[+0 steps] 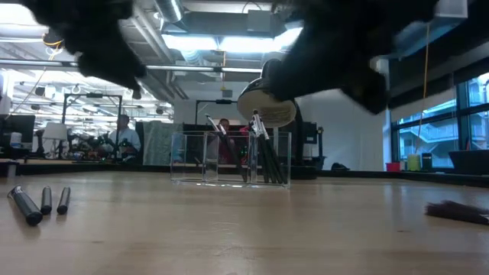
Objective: Pick & Place Makeup Supplies
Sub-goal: Put the makeup brush into the transparent organizer
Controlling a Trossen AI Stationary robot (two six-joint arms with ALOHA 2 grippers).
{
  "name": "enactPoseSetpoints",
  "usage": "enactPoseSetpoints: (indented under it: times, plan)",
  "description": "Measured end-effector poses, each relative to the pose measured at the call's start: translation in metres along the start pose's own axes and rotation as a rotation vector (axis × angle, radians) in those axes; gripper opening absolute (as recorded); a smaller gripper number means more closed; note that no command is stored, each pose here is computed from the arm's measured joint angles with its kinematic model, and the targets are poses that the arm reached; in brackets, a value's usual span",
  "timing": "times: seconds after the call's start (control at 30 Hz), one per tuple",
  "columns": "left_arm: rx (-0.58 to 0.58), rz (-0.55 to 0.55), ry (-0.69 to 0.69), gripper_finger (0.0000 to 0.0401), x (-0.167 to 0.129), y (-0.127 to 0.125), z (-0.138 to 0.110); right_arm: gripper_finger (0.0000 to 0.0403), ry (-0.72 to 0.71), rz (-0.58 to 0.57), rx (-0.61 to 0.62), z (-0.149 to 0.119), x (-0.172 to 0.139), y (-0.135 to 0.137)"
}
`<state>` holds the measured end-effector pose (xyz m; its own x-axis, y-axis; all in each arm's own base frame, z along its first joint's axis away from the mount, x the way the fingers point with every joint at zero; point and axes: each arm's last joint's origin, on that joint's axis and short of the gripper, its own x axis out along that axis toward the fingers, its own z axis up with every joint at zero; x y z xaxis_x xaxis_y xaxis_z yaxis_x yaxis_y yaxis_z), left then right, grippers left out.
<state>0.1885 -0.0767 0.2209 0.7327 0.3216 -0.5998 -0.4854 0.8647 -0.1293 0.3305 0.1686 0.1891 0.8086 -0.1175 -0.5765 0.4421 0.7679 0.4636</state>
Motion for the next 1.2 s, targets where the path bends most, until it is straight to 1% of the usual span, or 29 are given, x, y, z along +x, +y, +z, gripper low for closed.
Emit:
enactPoseSetpoints:
  times: [0.07,0.2,0.3,0.4,0.47,0.57,0.7,0.8,0.9,0.97,1.1,1.2]
  plan:
    - [0.007,0.000,0.009,0.0231,-0.010,-0.003,-0.010,0.0048,-0.020,0.037,0.008,0.005,0.010,0.000]
    - [0.015,-0.022,0.040,0.0216,-0.019,-0.016,-0.033,0.0048,-0.050,0.031,-0.016,0.014,0.033,0.010]
    - [0.057,-0.034,0.025,0.0203,-0.024,-0.026,-0.048,0.0049,-0.070,0.036,-0.082,0.025,0.059,0.029]
    - [0.097,-0.041,0.006,0.0193,-0.026,-0.033,-0.058,0.0049,-0.058,0.004,-0.185,0.038,0.085,0.047]
    - [0.127,-0.054,0.018,0.0188,-0.029,-0.035,-0.063,0.0049,-0.051,-0.040,-0.245,0.046,0.102,0.053]
    - [0.172,-0.060,0.036,0.0183,-0.033,-0.034,-0.069,0.0051,-0.039,-0.073,-0.282,0.057,0.126,0.059]
    - [0.218,-0.013,0.036,0.0180,-0.039,-0.023,-0.067,0.0072,0.003,-0.076,-0.294,0.062,0.153,0.062]
    - [0.248,0.056,0.030,0.0180,-0.047,-0.005,-0.057,0.0095,0.050,-0.075,-0.282,0.062,0.169,0.064]
    - [0.188,0.091,0.000,0.0180,-0.059,0.009,-0.042,0.0111,0.085,-0.124,-0.246,0.062,0.178,0.063]
    - [0.157,0.088,-0.041,0.0180,-0.065,0.016,-0.035,0.0115,0.107,-0.165,-0.252,0.062,0.180,0.062]
    - [0.085,0.071,-0.138,0.0180,-0.072,0.021,-0.027,0.0116,0.108,-0.168,-0.255,0.063,0.186,0.065]
    - [0.079,0.079,-0.179,0.0180,-0.073,0.021,-0.027,0.0116,0.115,-0.159,-0.252,0.059,0.191,0.064]
